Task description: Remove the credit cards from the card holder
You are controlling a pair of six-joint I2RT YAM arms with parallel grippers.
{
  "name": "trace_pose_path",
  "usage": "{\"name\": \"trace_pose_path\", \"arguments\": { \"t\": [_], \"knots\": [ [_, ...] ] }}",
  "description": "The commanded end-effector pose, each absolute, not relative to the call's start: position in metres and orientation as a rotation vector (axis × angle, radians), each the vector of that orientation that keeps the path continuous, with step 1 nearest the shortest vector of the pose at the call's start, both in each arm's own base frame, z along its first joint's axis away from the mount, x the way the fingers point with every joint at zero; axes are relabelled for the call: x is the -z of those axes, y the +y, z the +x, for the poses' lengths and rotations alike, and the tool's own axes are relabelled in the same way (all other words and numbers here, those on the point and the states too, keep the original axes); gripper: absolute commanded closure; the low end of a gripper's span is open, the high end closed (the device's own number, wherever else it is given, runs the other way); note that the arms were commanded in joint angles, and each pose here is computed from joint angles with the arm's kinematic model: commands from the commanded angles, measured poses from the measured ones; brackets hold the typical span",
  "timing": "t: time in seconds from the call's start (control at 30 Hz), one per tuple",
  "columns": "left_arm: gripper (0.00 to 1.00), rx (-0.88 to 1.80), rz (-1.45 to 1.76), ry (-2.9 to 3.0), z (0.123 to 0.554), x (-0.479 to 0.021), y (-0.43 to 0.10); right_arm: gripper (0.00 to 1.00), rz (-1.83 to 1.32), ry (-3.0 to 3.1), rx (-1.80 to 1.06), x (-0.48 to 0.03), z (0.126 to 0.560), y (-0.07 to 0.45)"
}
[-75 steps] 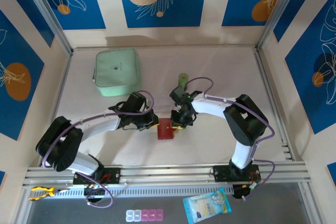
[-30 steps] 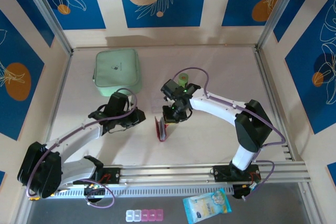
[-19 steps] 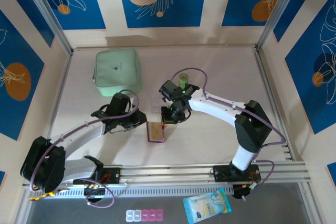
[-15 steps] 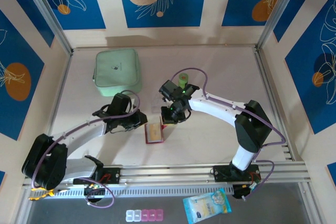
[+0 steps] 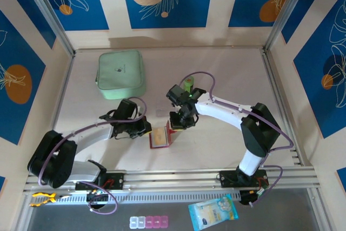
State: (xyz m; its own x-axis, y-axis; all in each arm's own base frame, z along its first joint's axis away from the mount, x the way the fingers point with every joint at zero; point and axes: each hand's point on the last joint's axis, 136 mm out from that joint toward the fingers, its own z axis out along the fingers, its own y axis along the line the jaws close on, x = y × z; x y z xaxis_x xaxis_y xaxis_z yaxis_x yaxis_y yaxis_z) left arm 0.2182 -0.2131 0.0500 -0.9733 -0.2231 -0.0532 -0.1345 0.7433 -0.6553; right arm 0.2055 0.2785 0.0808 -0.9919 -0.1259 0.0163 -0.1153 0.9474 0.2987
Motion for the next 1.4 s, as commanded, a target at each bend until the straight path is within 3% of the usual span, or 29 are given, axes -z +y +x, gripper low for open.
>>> {"name": "trace_pose_path", "arguments": {
  "t": [0.0,0.7,0.93,1.17,1.37],
  "knots": [
    [1.00,1.024,-0.271,2.845,0.210,-0.038,-0.212,0.95,0.156,-3.063,0.372,-0.073,0.200,0.260],
    [1.00,0.932,-0.340,2.935,0.191,-0.004,-0.202,0.91,0.158,-3.049,0.043,-0.021,0.199,0.234],
    [1.00,0.930,-0.340,2.936,0.191,-0.005,-0.203,0.82,0.155,-3.039,-0.024,-0.011,0.196,0.230],
    [1.00,0.918,-0.338,2.939,0.192,-0.004,-0.202,0.69,0.146,-3.067,-0.029,-0.026,0.198,0.227],
    [1.00,0.909,-0.336,2.942,0.191,-0.004,-0.201,0.64,0.140,-3.099,-0.042,-0.043,0.201,0.220]
  ]
}}
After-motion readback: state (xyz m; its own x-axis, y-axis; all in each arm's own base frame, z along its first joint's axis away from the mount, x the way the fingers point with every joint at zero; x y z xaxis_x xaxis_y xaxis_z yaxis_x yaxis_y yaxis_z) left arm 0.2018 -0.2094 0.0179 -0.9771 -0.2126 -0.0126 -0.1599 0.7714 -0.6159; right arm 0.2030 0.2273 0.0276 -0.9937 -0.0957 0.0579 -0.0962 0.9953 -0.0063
